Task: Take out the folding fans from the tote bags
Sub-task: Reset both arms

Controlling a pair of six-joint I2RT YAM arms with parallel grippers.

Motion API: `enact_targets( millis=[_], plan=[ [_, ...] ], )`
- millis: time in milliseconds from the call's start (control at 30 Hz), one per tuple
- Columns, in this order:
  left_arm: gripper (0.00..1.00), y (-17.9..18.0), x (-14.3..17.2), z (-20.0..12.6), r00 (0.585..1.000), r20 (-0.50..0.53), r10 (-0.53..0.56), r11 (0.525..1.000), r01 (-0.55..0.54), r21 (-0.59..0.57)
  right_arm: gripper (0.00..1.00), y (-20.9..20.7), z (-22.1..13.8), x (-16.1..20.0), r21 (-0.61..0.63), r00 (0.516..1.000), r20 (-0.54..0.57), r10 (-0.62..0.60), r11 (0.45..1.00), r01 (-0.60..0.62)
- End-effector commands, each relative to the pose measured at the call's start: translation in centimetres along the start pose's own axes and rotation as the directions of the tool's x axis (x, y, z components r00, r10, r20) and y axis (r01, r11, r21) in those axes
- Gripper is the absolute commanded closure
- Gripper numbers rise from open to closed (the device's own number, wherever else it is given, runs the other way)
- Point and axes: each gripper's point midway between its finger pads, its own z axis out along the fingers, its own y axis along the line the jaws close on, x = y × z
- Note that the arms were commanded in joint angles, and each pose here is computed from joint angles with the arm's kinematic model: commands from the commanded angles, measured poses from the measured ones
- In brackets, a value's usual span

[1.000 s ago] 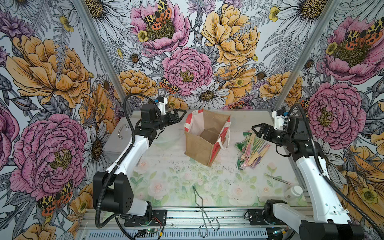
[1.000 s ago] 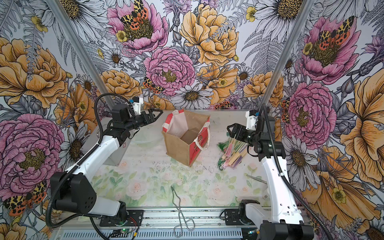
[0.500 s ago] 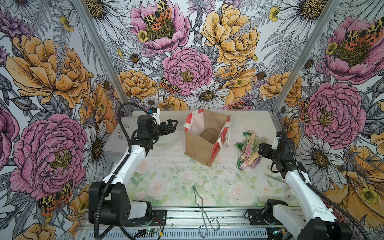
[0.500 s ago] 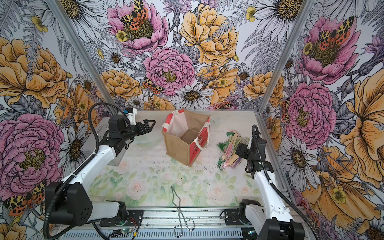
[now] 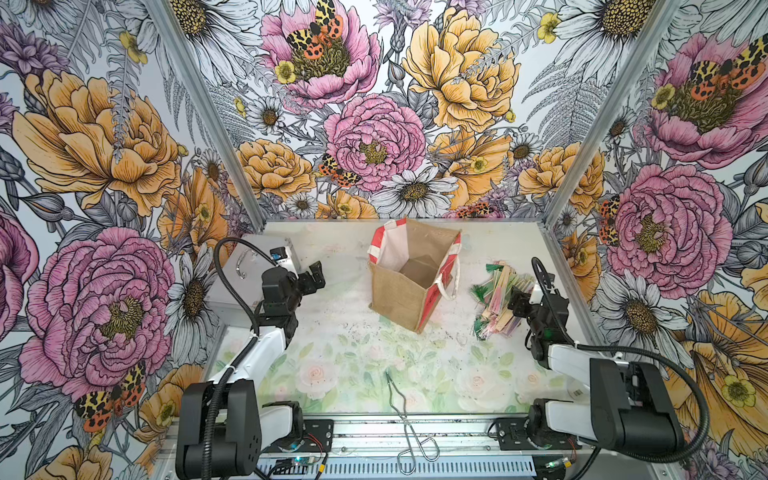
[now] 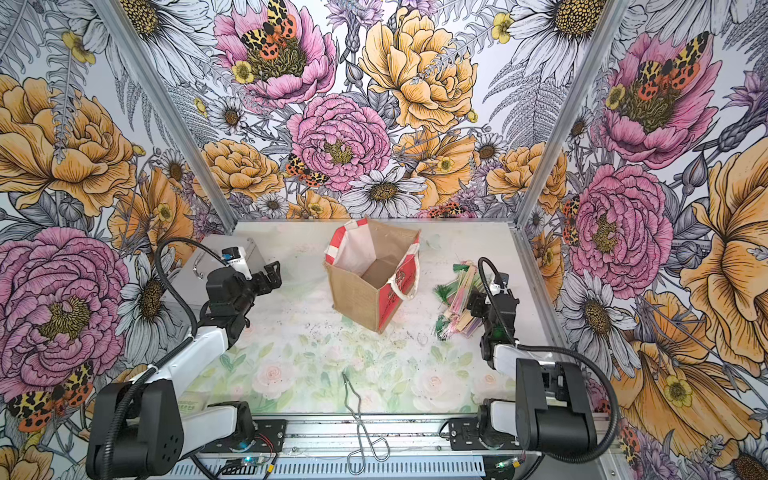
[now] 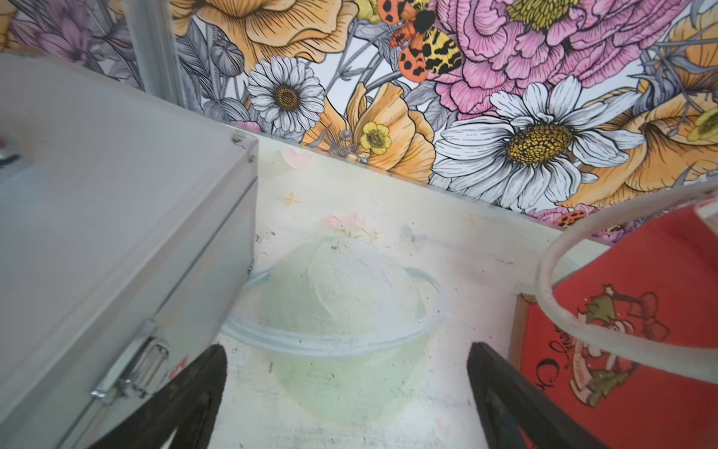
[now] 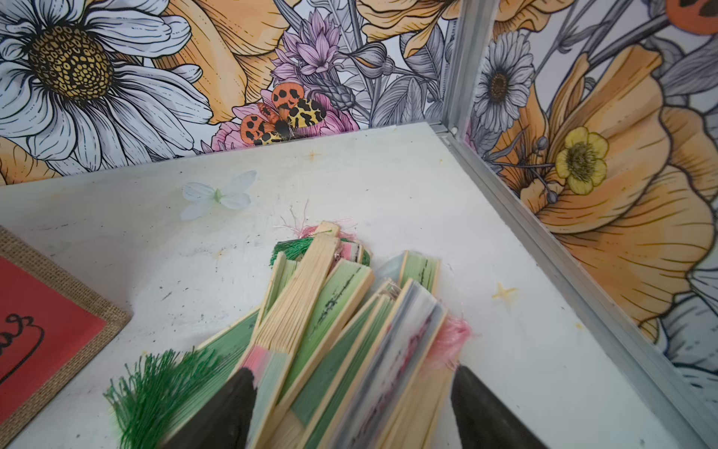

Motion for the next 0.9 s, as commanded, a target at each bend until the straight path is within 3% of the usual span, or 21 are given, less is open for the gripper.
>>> enact_targets(
  millis=[0, 67, 133, 333, 433, 500, 600, 633, 667, 733, 800, 867],
  plan=[
    [0.02, 1.5, -1.3, -0.1, 0.995, 0.08, 0.056, 0.998, -0.053, -0.044, 0.19, 1.5, 0.5, -2.9, 0.001, 0.982, 0.177, -0.068, 0.998, 0.069],
    [0.02, 2.3, -0.8, 0.4, 0.993, 0.094, 0.069, 0.996, -0.064, -0.055, 0.18, 2.3, 1.1, -2.6, 0.003, 0.974, 0.199, -0.112, 0.994, 0.113],
    [0.02, 3.0, -0.3, 1.0, 0.993, 0.1, 0.059, 0.998, -0.056, -0.032, 0.18, 2.2, 2.0, -2.0, 0.022, 0.987, 0.11, -0.118, 0.993, 0.116],
    [0.02, 4.8, 1.0, 2.0, 0.991, 0.131, 0.025, 0.999, -0.027, 0.017, 0.16, 2.0, 2.3, -2.0, 0.044, 0.986, 0.111, -0.12, 0.992, 0.116],
    [0.02, 4.0, 1.9, 2.7, 0.992, 0.121, 0.028, 0.994, -0.041, 0.102, 0.15, 2.1, 2.3, -2.2, 0.046, 0.986, 0.115, -0.12, 0.992, 0.116],
    [0.02, 3.6, 2.2, 2.8, 0.991, 0.121, 0.065, 0.994, -0.075, 0.081, 0.15, 2.0, 2.3, -2.0, 0.046, 0.988, 0.104, -0.118, 0.992, 0.114],
    [0.02, 1.8, 4.2, 2.7, 0.969, 0.137, 0.207, 0.977, -0.212, 0.022, 0.15, 2.0, 2.3, -2.1, 0.048, 0.987, 0.108, -0.119, 0.992, 0.114],
    [0.02, 1.0, 4.4, 2.9, 0.953, 0.183, 0.243, 0.969, -0.247, 0.001, 0.15, 2.0, 2.3, -2.2, 0.049, 0.987, 0.111, -0.118, 0.992, 0.113],
    [0.02, 0.7, 4.2, 2.7, 0.95, 0.192, 0.245, 0.967, -0.255, 0.025, 0.15, 2.0, 2.3, -2.1, 0.048, 0.988, 0.105, -0.116, 0.993, 0.112],
    [0.02, 3.3, 4.1, 2.9, 0.974, 0.145, 0.176, 0.982, -0.165, -0.086, 0.15, 2.0, 2.3, -2.1, 0.049, 0.988, 0.106, -0.116, 0.993, 0.112],
    [0.02, 3.0, 3.8, 2.8, 0.967, 0.176, 0.182, 0.983, -0.172, -0.071, 0.01, 1.9, 2.3, -2.0, 0.052, 0.988, 0.103, -0.117, 0.992, 0.112],
    [0.02, 2.9, 4.0, 2.9, 0.968, 0.17, 0.186, 0.982, -0.176, -0.071, 0.0, 1.9, 2.4, -2.0, 0.053, 0.988, 0.102, -0.116, 0.992, 0.111]
  ],
)
